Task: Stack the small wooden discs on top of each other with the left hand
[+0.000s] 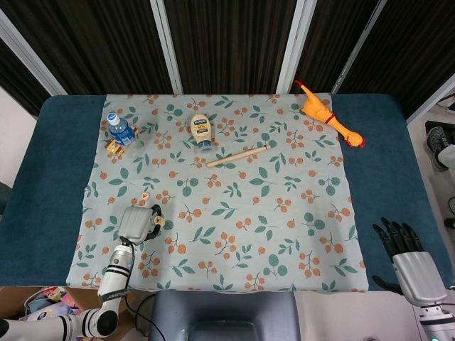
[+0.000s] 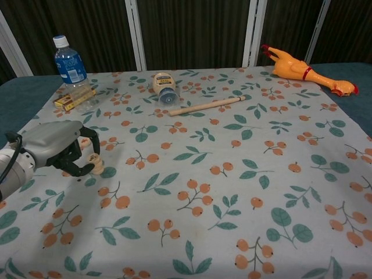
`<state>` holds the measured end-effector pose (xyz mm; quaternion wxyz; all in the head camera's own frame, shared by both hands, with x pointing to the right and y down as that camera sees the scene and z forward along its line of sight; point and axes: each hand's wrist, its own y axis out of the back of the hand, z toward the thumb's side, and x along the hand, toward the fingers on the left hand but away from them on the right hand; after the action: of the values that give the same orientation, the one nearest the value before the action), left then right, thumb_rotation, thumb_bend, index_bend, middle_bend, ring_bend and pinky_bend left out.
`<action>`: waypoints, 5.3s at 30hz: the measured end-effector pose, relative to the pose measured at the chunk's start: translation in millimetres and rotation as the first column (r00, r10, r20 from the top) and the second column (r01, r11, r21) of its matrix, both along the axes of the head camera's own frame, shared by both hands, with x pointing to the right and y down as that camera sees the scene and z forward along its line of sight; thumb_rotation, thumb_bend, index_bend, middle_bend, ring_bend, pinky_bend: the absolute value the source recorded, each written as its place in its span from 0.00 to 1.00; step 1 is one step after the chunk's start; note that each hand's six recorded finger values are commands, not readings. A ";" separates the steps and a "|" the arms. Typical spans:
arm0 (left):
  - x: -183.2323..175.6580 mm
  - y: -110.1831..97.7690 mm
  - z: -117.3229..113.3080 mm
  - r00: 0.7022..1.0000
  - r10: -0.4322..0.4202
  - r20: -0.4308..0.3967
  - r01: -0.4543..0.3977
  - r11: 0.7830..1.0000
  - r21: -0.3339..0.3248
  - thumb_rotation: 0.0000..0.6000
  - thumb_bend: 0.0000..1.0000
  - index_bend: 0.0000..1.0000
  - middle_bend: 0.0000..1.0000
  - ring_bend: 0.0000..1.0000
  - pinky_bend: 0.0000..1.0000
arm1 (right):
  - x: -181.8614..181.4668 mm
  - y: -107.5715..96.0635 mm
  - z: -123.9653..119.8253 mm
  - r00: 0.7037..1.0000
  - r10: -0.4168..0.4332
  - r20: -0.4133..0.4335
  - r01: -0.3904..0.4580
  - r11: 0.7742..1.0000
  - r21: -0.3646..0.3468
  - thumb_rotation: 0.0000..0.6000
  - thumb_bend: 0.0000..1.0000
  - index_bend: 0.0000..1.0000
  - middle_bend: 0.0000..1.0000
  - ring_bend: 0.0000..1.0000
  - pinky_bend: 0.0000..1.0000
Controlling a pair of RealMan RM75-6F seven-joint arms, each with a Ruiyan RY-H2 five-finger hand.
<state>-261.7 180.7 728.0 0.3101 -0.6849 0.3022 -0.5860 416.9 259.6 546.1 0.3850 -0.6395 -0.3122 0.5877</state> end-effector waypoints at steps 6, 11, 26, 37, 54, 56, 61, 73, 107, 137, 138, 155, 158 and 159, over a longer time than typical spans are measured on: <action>-0.6 -0.4 0.5 1.000 0.002 -0.002 -0.002 1.000 -0.001 1.00 0.38 0.43 1.00 1.00 1.00 | -0.4 0.0 0.1 1.000 0.001 -0.001 -0.001 1.000 0.001 1.00 0.08 0.00 0.00 0.00 0.00; -1.3 -0.9 -0.8 1.000 0.004 -0.006 -0.004 1.000 0.001 1.00 0.39 0.41 1.00 1.00 1.00 | -0.5 0.0 0.2 1.000 0.001 -0.001 -0.001 1.000 0.002 1.00 0.08 0.00 0.00 0.00 0.00; -6.9 -35.5 -25.5 0.994 -0.064 -0.084 0.070 0.994 0.079 1.00 0.39 0.40 1.00 1.00 1.00 | 1.4 -1.1 -0.9 1.000 0.009 -0.002 -0.009 1.000 0.006 1.00 0.08 0.00 0.00 0.00 0.00; -41.8 -88.4 -6.5 0.988 -0.146 -0.041 0.149 0.987 0.058 1.00 0.38 0.41 1.00 1.00 1.00 | 3.1 -2.6 -1.1 1.000 0.017 -0.007 -0.017 1.000 0.011 1.00 0.08 0.00 0.00 0.00 0.00; -47.3 -74.4 34.7 0.994 -0.108 0.028 0.108 0.994 0.023 1.00 0.37 0.39 1.00 1.00 1.00 | 2.8 -2.6 -0.4 1.000 0.023 -0.006 -0.023 1.000 0.009 1.00 0.08 0.00 0.00 0.00 0.00; -48.6 -72.8 39.5 0.993 -0.107 0.038 0.107 0.994 0.019 1.00 0.37 0.39 1.00 1.00 1.00 | 3.1 -2.7 -1.1 1.000 0.025 -0.004 -0.025 1.000 0.012 1.00 0.08 0.00 0.00 0.00 0.00; -50.4 -69.8 47.8 0.993 -0.107 0.049 0.107 0.994 0.010 1.00 0.37 0.39 1.00 1.00 1.00 | 3.7 -3.2 -1.0 1.000 0.026 -0.004 -0.026 1.000 0.011 1.00 0.08 0.00 0.00 0.00 0.00; -52.4 -66.2 56.7 0.991 -0.116 0.059 0.117 0.993 -0.003 1.00 0.37 0.43 1.00 1.00 1.00 | 3.2 -2.8 -0.5 1.000 0.026 -0.006 -0.026 1.000 0.010 1.00 0.08 0.00 0.00 0.00 0.00; -30.0 -53.2 -7.3 0.979 -0.103 -0.175 0.105 0.994 0.005 1.00 0.37 0.52 1.00 1.00 1.00 | 0.5 -2.0 4.0 1.000 0.012 -0.017 -0.012 1.000 -0.003 1.00 0.08 0.00 0.00 0.00 0.00; -11.9 -16.3 -12.5 0.983 -0.067 -0.169 0.062 0.997 -0.034 1.00 0.37 0.49 1.00 1.00 1.00 | 0.3 -0.4 0.7 1.000 0.008 -0.003 -0.008 1.000 0.001 1.00 0.08 0.00 0.00 0.00 0.00; -11.8 -16.6 -11.8 0.984 -0.067 -0.165 0.062 0.997 -0.034 1.00 0.37 0.49 1.00 1.00 1.00 | 0.5 -0.5 0.5 1.000 0.009 -0.003 -0.009 1.000 0.002 1.00 0.08 0.00 0.00 0.00 0.00; -14.7 -13.9 -6.9 0.989 -0.066 -0.132 0.057 0.996 -0.071 1.00 0.37 0.46 1.00 1.00 1.00 | 0.7 -0.8 0.6 1.000 0.011 -0.004 -0.011 1.000 0.002 1.00 0.08 0.00 0.00 0.00 0.00; -15.3 -13.2 -6.3 0.989 -0.067 -0.128 0.058 0.995 -0.076 1.00 0.37 0.45 1.00 1.00 1.00 | 0.6 -0.6 0.7 1.000 0.010 -0.005 -0.010 1.000 0.002 1.00 0.08 0.00 0.00 0.00 0.00; -15.5 -13.1 -5.9 0.990 -0.067 -0.127 0.058 0.995 -0.077 1.00 0.37 0.44 1.00 1.00 1.00 | 0.5 -0.5 0.8 1.000 0.010 -0.005 -0.010 1.000 0.001 1.00 0.08 0.00 0.00 0.00 0.00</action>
<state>-277.2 167.6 722.2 0.2460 -0.7226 0.3212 -0.5605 417.5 259.1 546.9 0.3833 -0.6363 -0.3148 0.5909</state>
